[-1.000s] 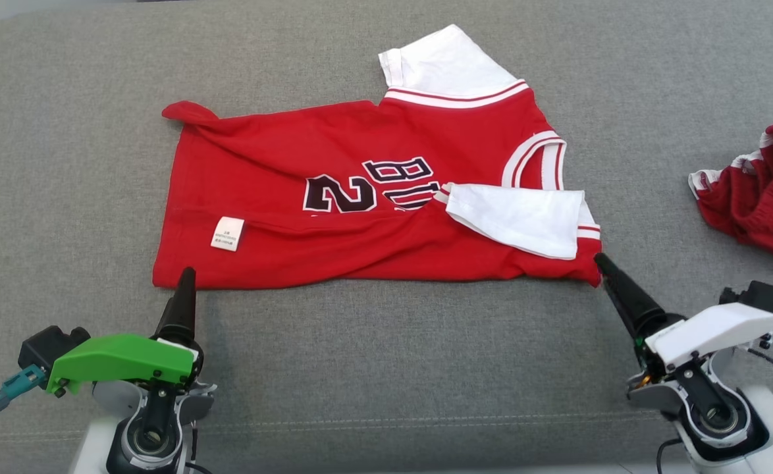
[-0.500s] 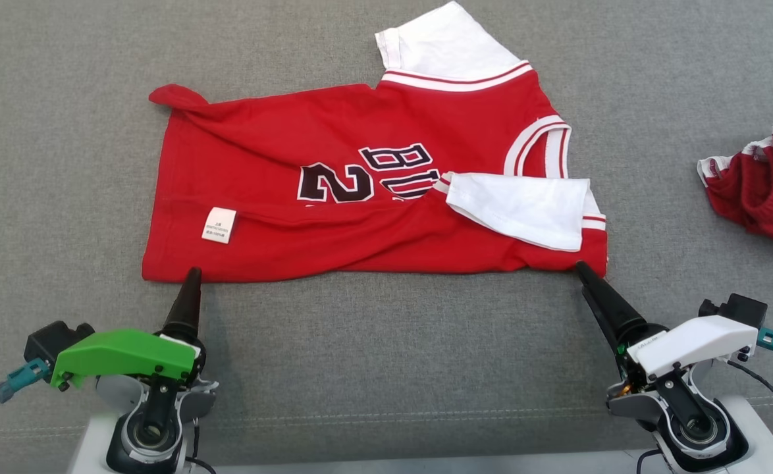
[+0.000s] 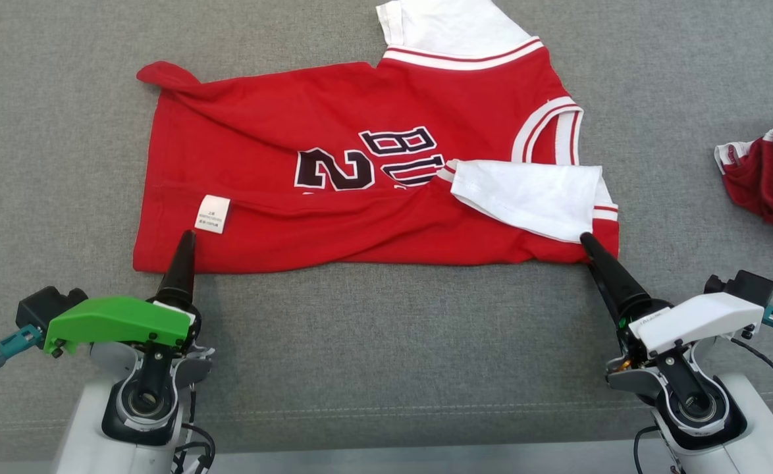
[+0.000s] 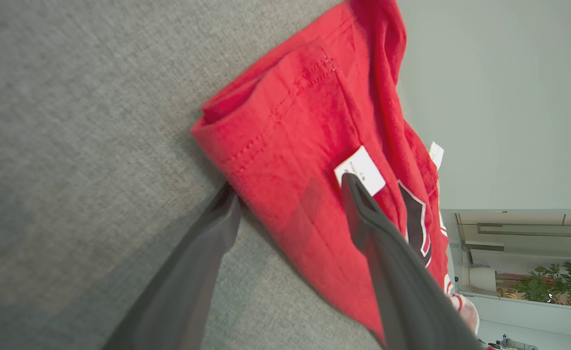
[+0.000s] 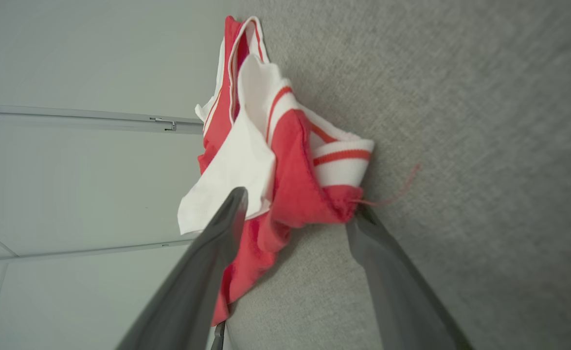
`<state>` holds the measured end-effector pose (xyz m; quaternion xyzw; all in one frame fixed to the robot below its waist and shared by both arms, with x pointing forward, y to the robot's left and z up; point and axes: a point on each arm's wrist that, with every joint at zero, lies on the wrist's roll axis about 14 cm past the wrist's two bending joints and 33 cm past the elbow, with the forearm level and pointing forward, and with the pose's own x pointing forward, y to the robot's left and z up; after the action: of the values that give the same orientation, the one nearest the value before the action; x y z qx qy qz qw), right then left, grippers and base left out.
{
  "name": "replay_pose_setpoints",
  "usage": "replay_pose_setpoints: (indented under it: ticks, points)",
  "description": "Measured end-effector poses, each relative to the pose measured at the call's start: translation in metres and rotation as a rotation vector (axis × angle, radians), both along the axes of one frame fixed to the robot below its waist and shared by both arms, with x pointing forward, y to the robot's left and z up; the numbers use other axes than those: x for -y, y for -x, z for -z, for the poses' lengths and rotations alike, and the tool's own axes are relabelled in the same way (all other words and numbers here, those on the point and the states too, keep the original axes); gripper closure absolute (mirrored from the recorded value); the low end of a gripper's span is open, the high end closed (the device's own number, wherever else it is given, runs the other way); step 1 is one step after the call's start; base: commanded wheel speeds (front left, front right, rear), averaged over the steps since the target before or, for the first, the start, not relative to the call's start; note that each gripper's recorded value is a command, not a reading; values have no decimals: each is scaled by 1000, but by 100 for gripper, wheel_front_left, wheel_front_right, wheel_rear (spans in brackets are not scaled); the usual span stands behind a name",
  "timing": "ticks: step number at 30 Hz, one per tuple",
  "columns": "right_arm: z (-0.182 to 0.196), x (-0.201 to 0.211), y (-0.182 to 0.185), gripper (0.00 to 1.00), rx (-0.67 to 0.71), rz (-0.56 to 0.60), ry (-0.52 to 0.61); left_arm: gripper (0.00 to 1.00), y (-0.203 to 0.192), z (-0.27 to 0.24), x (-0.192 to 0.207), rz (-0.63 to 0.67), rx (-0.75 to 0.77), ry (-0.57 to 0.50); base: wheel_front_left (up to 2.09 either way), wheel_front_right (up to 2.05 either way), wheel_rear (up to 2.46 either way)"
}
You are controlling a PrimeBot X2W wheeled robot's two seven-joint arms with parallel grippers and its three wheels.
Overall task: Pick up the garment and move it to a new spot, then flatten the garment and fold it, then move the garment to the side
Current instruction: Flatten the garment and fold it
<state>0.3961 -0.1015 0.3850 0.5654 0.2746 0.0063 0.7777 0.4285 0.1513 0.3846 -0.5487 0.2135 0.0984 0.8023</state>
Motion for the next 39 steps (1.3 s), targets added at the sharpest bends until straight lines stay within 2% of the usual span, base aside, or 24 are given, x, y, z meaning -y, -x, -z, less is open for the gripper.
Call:
replay_pose_setpoints:
  ticks: [1,2,4,6,8,13,15,16,18,19,20,21,22,28,30,36,39]
  points:
    - [0,0,0,41,1,1,-2,0,-1,0,0,1,2,1,0,0,0]
    - [1,-1,0,53,1,1,-4,0,-1,0,0,2,4,1,0,0,0]
    - [2,-2,0,54,-2,0,-7,18,-1,1,0,1,2,1,0,0,0]
    - [4,-1,1,51,-6,4,-5,31,-2,2,-1,-1,-1,0,0,0,0]
    - [5,-1,1,52,-11,8,-5,49,-1,3,-1,-2,0,1,0,0,0]
    - [6,1,0,56,-8,23,-6,55,-1,6,-2,-2,-3,1,0,0,0]
    - [7,2,1,67,-10,26,-5,62,-1,6,-2,-1,-1,2,0,0,0]
    - [7,3,0,81,-6,27,-6,70,-2,6,-2,0,1,2,0,0,0]
    - [6,4,-1,90,-2,33,-3,77,-4,4,-2,-1,9,2,0,0,0]
    - [6,5,-1,97,2,36,-1,84,-5,3,-2,-1,15,2,0,0,0]
    - [4,6,-3,100,7,36,0,89,-6,2,-2,-1,19,2,0,0,0]
    - [3,6,-4,100,17,35,0,96,-8,0,-2,0,26,3,0,0,0]
    - [1,7,-6,100,24,36,3,100,-8,-1,-2,0,32,4,0,0,0]
    - [-14,17,-15,100,91,6,49,100,-12,-14,-11,-37,82,2,0,0,0]
    - [-31,22,-26,100,146,18,38,100,-14,-25,-16,-69,121,31,0,0,0]
    - [-45,29,-31,100,184,15,46,100,-10,-36,-16,-91,158,58,0,0,0]
    - [-42,19,-25,100,160,-23,26,93,-1,-32,-19,-99,139,53,0,0,0]
